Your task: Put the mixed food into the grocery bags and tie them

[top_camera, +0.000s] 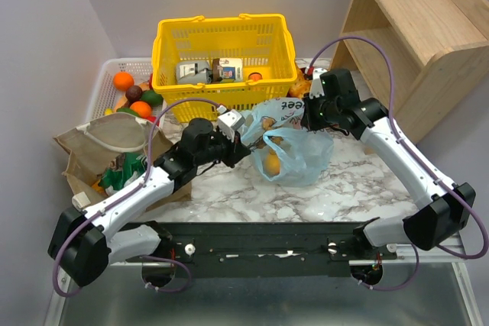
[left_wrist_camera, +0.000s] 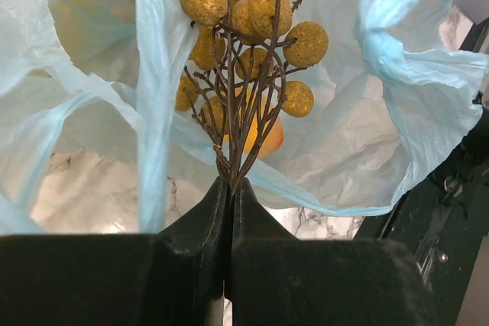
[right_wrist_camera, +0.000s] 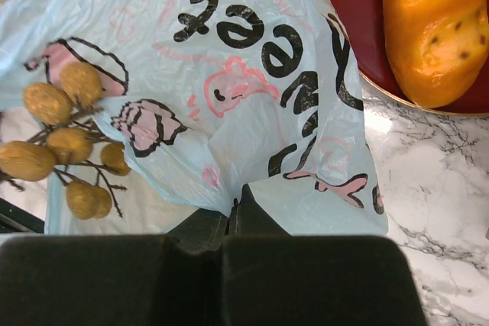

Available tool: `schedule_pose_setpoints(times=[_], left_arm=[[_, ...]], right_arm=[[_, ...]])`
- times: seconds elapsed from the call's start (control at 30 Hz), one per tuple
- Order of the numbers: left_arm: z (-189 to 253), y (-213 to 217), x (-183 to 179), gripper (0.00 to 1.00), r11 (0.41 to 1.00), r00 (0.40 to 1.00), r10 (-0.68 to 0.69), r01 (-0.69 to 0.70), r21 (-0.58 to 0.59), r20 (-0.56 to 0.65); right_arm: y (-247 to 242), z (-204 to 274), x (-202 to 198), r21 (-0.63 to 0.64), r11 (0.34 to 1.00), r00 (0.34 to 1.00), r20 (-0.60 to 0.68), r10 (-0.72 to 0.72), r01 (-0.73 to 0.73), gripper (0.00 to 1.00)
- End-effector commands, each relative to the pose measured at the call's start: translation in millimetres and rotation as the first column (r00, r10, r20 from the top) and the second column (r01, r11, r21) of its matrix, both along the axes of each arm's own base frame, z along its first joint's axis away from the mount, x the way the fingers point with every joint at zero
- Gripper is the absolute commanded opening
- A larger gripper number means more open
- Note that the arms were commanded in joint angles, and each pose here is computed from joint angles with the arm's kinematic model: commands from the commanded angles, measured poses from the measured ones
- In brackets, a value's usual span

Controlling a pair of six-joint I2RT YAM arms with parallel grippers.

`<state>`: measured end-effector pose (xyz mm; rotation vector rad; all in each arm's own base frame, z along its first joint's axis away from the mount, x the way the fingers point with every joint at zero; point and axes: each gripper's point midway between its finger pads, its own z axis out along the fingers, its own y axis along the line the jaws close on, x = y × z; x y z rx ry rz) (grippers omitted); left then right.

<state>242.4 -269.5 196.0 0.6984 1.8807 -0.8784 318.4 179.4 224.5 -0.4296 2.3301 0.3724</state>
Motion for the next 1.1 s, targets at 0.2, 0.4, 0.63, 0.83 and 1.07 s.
schedule_pose_setpoints(times=[0.2, 0.4, 0.63, 0.83, 1.07], left_arm=[[9.1, -40.2, -9.1, 0.0, 0.989, 0.99, -0.138, 0.137, 0.053, 0.029], [10.2, -63.1, -23.8, 0.0, 0.975, 0.974, -0.218, 0.215, 0.062, 0.054], [10.2, -59.4, -36.4, 0.0, 0.979, 0.975, -0.191, 0.181, 0.09, 0.115], [23.2, -59.0, -40.8, 0.0, 0.986, 0.972, -0.169, 0.166, 0.03, 0.163], [24.0, -59.6, -45.2, 0.0, 0.989, 0.969, -0.151, 0.15, 0.021, 0.195]], right_arm=[[1.2, 4.3, 4.6, 0.007, 1.0, 1.0, 0.011, 0.007, -0.007, 0.01], [2.1, -1.5, 5.6, 0.006, 1.0, 1.0, -0.003, 0.002, -0.002, 0.01], [1.2, -10.4, 10.5, -0.013, 1.0, 1.0, -0.019, -0.01, 0.01, 0.01], [4.6, -14.8, 13.3, -0.013, 1.0, 0.999, -0.035, -0.007, 0.007, 0.01], [2.9, -17.8, 14.4, -0.026, 1.0, 0.999, -0.04, -0.013, 0.012, 0.01]])
